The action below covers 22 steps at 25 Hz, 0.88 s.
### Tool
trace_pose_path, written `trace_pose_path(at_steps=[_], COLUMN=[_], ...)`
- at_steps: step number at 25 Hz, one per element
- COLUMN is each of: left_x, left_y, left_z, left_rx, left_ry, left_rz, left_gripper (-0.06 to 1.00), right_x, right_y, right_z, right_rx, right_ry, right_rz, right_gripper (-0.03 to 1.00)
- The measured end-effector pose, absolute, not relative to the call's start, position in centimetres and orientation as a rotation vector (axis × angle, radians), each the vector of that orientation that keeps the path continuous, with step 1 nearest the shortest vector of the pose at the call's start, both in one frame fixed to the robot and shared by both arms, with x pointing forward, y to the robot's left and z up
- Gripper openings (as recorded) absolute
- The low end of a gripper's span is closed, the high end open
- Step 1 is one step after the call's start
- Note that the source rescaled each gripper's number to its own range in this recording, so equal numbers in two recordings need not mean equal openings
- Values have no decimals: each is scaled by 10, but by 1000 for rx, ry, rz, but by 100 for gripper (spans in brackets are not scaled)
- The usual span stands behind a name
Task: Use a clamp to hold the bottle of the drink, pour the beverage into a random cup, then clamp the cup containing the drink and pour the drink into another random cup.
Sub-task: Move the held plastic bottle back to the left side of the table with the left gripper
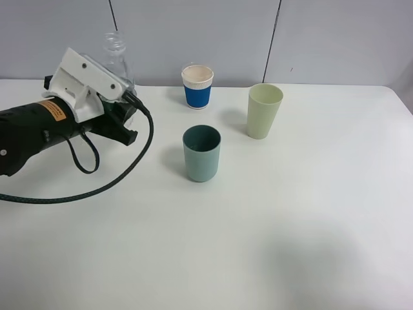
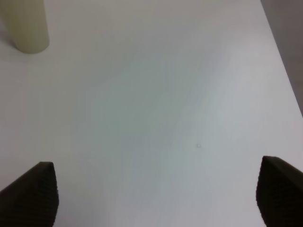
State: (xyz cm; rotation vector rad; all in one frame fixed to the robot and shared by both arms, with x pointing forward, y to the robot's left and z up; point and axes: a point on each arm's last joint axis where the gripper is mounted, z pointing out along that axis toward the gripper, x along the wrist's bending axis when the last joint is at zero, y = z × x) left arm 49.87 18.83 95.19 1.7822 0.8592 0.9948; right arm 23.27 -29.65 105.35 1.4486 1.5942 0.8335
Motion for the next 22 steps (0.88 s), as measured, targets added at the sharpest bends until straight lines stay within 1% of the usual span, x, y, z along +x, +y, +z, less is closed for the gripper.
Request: trace_pose_path(at_steps=[2,7,14,19,22], left_x=[499,502,508,516,520], left_y=[196,215,244,266,272], left_z=[950,954,960,943,930], left_rx=[1749,1650,1562,1558,1525], left_ry=[890,865,826,919,932], left_rz=[923,854,889,904,895], left_gripper=[0,0,0,0,0], right_x=[233,233,233,233,233], right_y=[-297,-297,-297,-297,-297], right_z=[1053,1053,1053,1053,1053], right_rx=[1449,1449,1449,1449,1449], right_ry=[1594,1594,1594,1594,1594], right_rz=[833,833,833,833,833], right_gripper=[52,52,52,52,52])
